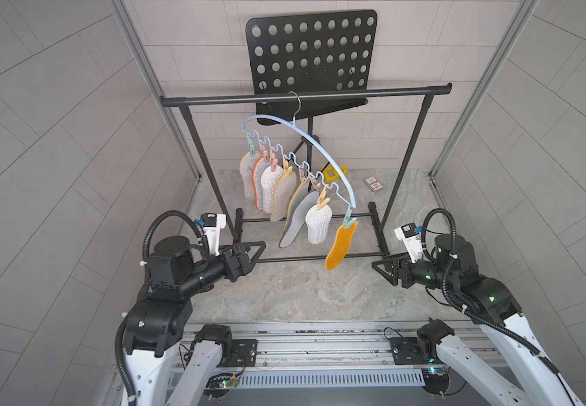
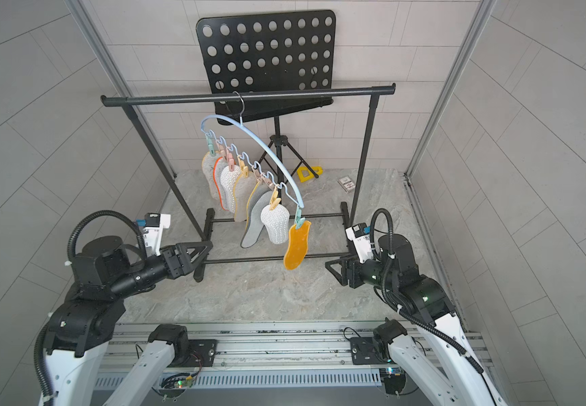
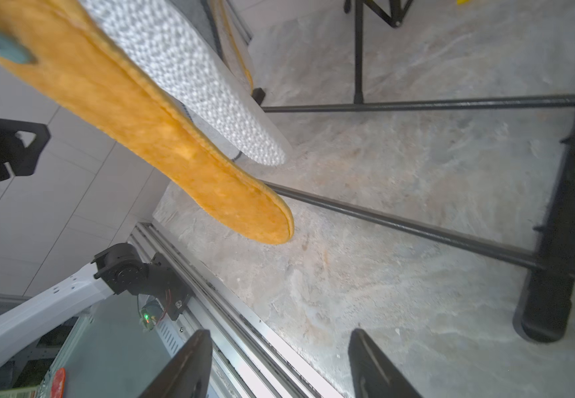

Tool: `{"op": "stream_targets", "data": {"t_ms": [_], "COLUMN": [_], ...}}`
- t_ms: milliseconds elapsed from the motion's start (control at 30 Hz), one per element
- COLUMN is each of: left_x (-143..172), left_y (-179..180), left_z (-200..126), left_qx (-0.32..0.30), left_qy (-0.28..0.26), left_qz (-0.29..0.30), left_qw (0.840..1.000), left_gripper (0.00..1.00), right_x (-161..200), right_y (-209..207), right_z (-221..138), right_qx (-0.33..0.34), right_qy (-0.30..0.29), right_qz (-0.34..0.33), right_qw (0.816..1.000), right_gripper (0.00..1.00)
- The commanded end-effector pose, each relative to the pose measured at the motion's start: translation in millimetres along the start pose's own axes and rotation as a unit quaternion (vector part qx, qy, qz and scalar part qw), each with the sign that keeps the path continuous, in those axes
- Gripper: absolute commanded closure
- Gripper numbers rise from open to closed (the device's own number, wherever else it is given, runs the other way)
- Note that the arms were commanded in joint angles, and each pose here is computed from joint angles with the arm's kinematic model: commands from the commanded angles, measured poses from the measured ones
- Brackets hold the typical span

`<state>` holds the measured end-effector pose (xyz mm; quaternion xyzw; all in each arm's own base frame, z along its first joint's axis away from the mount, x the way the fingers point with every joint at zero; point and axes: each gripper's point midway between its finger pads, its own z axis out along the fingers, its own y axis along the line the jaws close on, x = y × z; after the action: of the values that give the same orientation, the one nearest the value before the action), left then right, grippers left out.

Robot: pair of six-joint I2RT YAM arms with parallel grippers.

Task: Take the shoe insoles off the hanger
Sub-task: Remove the insole from the hanger.

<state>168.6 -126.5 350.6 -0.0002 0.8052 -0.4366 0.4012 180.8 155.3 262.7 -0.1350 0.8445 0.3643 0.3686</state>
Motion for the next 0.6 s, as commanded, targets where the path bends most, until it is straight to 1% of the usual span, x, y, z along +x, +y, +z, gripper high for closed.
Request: {"op": "stream_targets", "data": {"t_ms": [0,100,200,233,300,367,467,567], "left_x": [1.0,4.3,10.2,12.2,15.7,17.5,19.8,21.9], "left_y": [-7.4,-8.7,-11.6,-12.2,-12.8,-14.0,-14.7,-13.1], "left_z": [1.5,1.0,-1.3,-1.7,-1.3,-0.6,0.8,3.4], "left_qx": [0.023,0.030,0.037,0.038,0.042,0.047,0.051,0.050], "left_qy": [0.005,0.009,0.020,0.024,0.032,0.038,0.045,0.052], "left_qz": [0.008,0.001,0.009,0.011,0.011,0.009,0.010,0.009], "left_qw": [1.000,1.000,0.999,0.999,0.999,0.998,0.998,0.997], "left_gripper": [0.20,0.21,0.21,0.21,0.21,0.21,0.21,0.21], "right_x": [-28.8,-45.6,-58.0,-60.7,-64.7,-69.6,-76.9,-84.7], "right_y": [21.2,27.4,24.2,23.7,23.3,16.8,8.3,3.0], "right_z": [11.4,24.4,34.8,37.9,45.6,54.1,65.0,67.3], "right_qx": [-0.067,-0.092,-0.088,-0.089,-0.093,-0.080,-0.068,-0.048], "right_qy": [-0.055,-0.071,-0.080,-0.081,-0.079,-0.076,-0.068,-0.073], "right_qz": [-0.067,-0.100,-0.133,-0.141,-0.173,-0.192,-0.221,-0.244], "right_qw": [0.994,0.988,0.984,0.983,0.977,0.975,0.971,0.966], "right_gripper": [0.35,0.35,0.33,0.31,0.23,0.17,0.15,0.12]}}
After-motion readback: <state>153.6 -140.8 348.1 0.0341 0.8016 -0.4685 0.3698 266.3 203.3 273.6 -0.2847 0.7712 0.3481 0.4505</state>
